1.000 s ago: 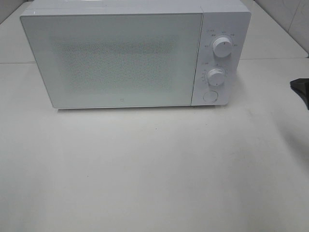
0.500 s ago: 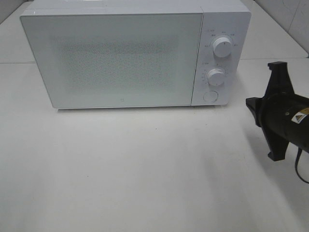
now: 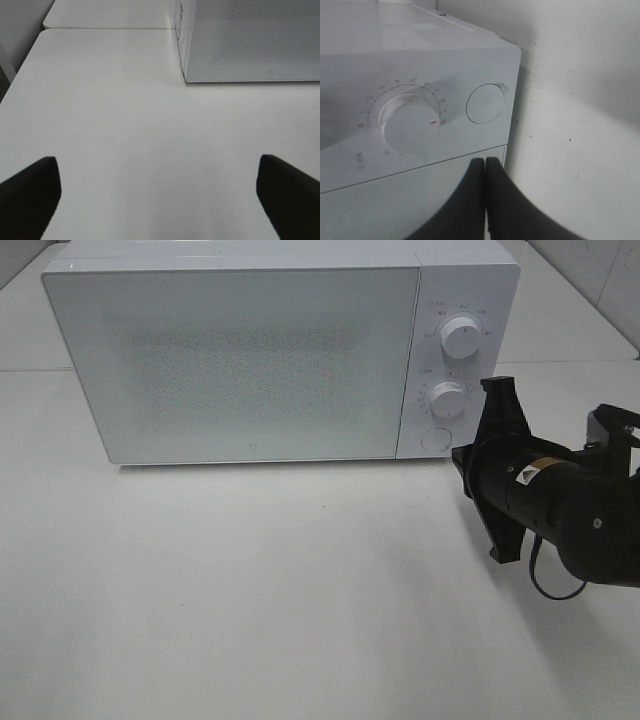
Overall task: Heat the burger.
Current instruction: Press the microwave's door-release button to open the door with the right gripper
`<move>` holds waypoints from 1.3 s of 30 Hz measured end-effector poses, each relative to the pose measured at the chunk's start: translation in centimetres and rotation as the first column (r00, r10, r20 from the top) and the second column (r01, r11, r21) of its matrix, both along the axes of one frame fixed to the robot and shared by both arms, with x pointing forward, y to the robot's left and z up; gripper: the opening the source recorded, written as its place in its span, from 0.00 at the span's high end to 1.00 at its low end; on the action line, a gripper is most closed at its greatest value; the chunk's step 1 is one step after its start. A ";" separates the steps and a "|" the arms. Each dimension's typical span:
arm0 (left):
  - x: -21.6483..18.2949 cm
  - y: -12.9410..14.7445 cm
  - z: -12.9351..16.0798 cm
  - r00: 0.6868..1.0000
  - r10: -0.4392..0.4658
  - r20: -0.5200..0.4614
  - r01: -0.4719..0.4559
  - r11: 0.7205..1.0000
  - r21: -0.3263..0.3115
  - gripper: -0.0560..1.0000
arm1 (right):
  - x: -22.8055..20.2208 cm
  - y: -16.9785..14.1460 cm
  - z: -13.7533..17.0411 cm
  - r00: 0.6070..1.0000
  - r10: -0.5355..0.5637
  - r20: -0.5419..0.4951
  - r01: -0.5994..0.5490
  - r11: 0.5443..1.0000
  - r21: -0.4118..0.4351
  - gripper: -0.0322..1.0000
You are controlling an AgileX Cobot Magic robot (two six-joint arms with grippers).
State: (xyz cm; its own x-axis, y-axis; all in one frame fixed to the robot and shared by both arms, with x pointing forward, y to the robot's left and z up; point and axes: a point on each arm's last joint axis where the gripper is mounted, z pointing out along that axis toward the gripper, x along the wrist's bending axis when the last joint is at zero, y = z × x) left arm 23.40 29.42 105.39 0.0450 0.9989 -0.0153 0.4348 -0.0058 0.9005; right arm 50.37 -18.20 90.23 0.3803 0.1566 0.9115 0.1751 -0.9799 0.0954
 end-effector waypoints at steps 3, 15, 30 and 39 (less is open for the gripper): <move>0.0 0.0 0.0 1.000 0.000 0.000 0.000 1.000 0.000 0.01 | 0.8 0.4 -0.5 1.000 -0.006 -0.005 0.006 1.000 0.000 0.97; 0.0 0.0 0.0 1.000 0.000 0.000 0.000 1.000 0.000 0.01 | 3.1 1.4 -1.8 0.998 -0.059 -0.019 0.059 0.998 0.018 0.97; 0.0 0.0 0.0 1.000 0.000 0.000 0.000 1.000 0.000 0.01 | 5.2 2.5 -2.9 0.997 -0.077 -0.004 0.077 0.997 0.027 0.97; 0.0 0.0 0.0 1.000 0.000 0.000 0.000 1.000 0.000 0.01 | 6.1 2.7 -3.3 0.996 -0.083 0.027 0.083 0.996 0.014 0.97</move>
State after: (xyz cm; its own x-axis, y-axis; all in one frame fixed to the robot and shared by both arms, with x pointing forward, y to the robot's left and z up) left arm 23.40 29.42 105.39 0.0450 0.9989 -0.0153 0.4348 -0.0058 0.9005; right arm 56.45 -15.47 86.94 0.3664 0.1140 0.9234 0.0904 -0.9921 0.0866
